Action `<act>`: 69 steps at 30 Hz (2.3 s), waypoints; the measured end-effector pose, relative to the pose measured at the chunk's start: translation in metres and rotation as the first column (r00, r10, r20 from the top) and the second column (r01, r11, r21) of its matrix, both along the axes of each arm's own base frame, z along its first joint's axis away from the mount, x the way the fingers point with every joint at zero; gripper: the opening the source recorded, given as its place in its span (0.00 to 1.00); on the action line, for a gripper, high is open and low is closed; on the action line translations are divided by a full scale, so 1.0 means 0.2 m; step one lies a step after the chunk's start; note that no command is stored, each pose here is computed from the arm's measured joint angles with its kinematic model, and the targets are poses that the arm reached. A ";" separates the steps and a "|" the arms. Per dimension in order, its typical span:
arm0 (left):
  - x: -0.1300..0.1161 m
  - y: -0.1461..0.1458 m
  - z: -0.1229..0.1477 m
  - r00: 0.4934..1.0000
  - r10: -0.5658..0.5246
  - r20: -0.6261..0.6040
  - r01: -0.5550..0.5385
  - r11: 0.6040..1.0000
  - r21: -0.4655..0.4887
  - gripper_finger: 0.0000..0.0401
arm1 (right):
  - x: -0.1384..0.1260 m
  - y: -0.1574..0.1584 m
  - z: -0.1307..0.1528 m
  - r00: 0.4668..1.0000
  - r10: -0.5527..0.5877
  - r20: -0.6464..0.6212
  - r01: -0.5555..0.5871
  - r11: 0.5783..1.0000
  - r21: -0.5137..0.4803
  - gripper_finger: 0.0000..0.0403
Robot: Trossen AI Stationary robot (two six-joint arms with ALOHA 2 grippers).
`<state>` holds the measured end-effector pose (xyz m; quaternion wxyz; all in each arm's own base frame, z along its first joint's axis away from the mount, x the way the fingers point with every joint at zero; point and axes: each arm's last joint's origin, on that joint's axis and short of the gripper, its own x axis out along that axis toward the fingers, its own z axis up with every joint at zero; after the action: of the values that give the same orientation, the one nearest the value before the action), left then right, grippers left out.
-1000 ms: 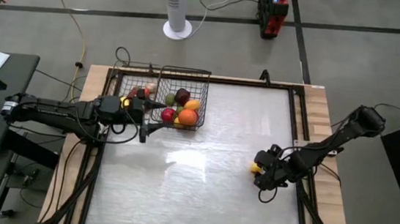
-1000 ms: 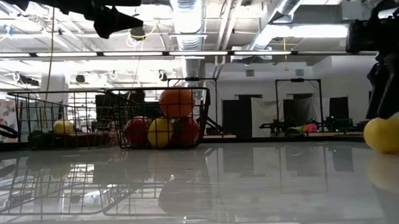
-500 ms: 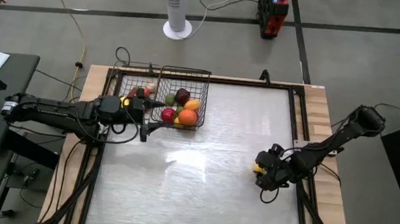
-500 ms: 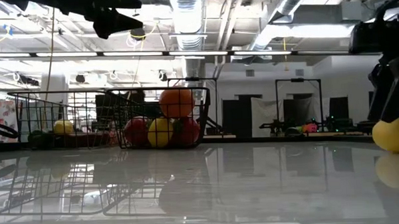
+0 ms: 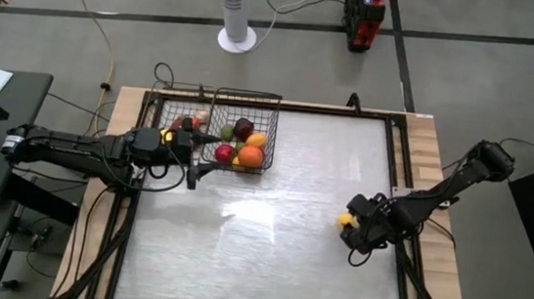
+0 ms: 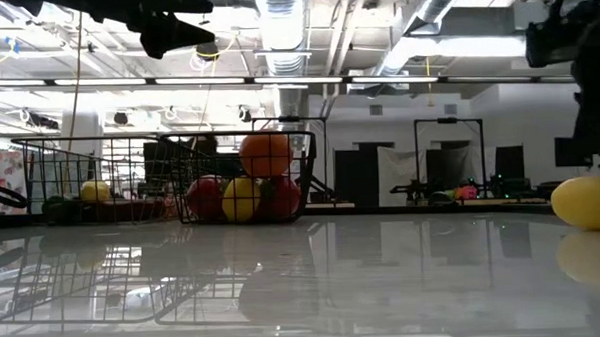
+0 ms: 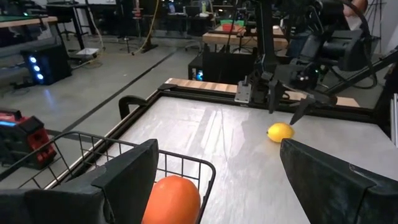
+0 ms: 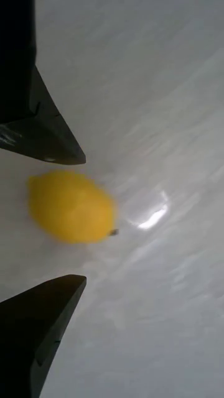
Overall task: Sort produce into baskets
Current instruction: Put the orange lemon into the right wire basket
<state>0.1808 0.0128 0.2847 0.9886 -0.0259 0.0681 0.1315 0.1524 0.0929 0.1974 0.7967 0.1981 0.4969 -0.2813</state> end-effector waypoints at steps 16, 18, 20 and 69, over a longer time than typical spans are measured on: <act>0.00 0.00 0.00 1.000 0.000 -0.006 0.000 1.000 0.000 0.81 | -0.01 0.02 -0.03 0.985 -0.148 -0.094 0.157 0.982 0.104 0.82; 0.00 0.00 0.00 1.000 0.000 -0.007 0.000 1.000 0.000 0.81 | 0.02 0.04 -0.04 0.992 -0.103 -0.069 0.109 0.989 0.098 0.82; 0.00 0.00 0.00 1.000 -0.001 -0.008 0.001 1.000 0.001 0.81 | 0.04 0.05 -0.07 0.995 -0.072 -0.073 0.077 0.994 0.077 0.82; 0.00 0.01 0.03 0.994 0.079 0.077 -0.077 0.997 -0.030 0.81 | 0.58 -0.42 0.43 0.886 0.378 0.269 -0.250 0.877 -0.409 0.51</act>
<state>0.1803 0.0144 0.2915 0.9842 -0.0468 0.0302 0.1678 0.2684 0.0080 0.2828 0.9284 0.0084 0.3165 -0.1943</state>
